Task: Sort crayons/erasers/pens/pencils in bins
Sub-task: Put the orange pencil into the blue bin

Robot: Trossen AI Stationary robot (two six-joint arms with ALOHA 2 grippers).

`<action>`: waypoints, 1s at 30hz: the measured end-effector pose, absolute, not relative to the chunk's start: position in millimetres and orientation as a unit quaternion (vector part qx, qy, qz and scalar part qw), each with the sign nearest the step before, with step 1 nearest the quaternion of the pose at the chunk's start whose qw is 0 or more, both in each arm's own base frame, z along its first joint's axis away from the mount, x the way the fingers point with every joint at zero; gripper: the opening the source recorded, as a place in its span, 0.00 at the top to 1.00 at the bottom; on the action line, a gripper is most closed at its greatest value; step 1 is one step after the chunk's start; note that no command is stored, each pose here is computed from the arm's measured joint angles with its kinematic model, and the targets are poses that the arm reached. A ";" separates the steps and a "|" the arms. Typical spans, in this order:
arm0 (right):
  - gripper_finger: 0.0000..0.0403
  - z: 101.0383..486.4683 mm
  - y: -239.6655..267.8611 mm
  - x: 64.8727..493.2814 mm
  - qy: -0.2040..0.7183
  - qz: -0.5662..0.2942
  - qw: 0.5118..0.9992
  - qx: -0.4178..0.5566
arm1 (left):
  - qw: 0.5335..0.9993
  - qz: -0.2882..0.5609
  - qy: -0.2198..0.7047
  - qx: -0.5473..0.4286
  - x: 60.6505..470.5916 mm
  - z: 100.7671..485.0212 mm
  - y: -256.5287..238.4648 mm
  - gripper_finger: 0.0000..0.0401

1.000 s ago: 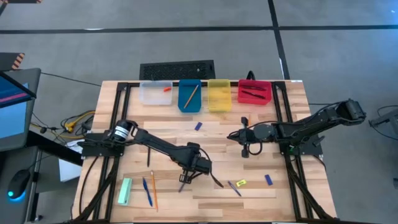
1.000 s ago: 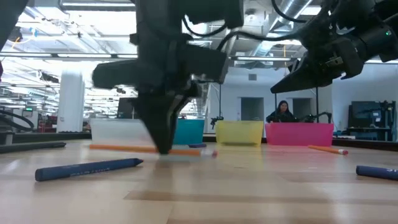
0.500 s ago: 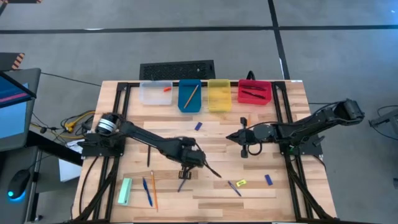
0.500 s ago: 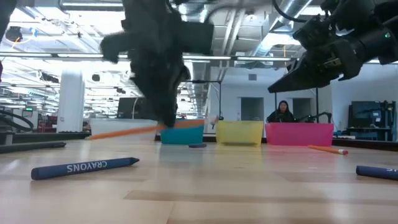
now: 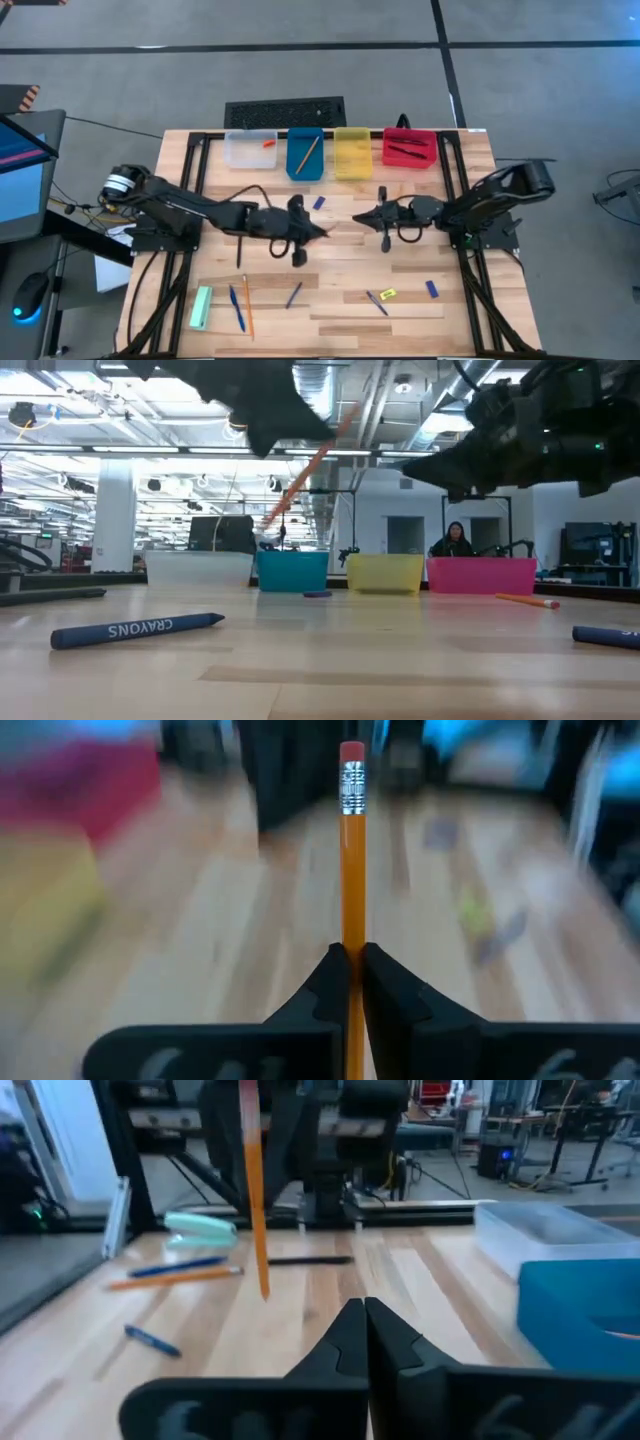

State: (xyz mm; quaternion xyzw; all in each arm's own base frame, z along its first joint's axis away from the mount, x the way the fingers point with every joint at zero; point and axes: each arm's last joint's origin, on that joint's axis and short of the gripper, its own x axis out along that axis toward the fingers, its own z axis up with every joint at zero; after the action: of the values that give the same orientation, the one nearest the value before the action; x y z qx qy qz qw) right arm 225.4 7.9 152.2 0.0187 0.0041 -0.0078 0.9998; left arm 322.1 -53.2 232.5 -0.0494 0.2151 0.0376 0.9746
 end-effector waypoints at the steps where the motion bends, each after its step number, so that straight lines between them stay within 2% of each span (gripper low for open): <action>1: 0.98 152.7 8.0 228.3 -0.002 -0.006 1.000 0.027 | 0.980 0.037 0.188 -0.049 320.0 235.1 -51.2 1.00; 6: 0.87 157.7 11.6 251.1 -0.019 0.001 0.999 0.042 | 0.992 0.036 0.109 -0.060 315.8 239.8 -38.3 1.00; 14: 0.62 171.5 18.9 283.6 -0.048 0.015 0.996 0.068 | 0.996 0.017 0.069 -0.060 318.1 246.1 -28.2 1.00; 18: 0.54 178.1 19.5 291.2 -0.061 0.016 0.996 0.066 | 0.996 0.012 0.060 -0.061 318.5 248.0 -26.9 1.00; 23: 0.51 184.3 21.8 295.1 -0.074 0.019 0.996 0.053 | 0.997 0.010 0.040 -0.063 319.0 251.9 -27.1 1.00; 30: 0.57 190.0 24.1 298.7 -0.087 0.023 0.995 0.039 | 0.998 0.013 0.029 -0.054 319.1 254.0 -27.0 1.00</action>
State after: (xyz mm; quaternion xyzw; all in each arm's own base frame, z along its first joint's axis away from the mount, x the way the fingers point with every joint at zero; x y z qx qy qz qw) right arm 298.7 24.1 190.0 0.0389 -0.0865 0.0230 0.9952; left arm 319.1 -27.0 254.0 -0.0536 0.0295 0.0133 0.9980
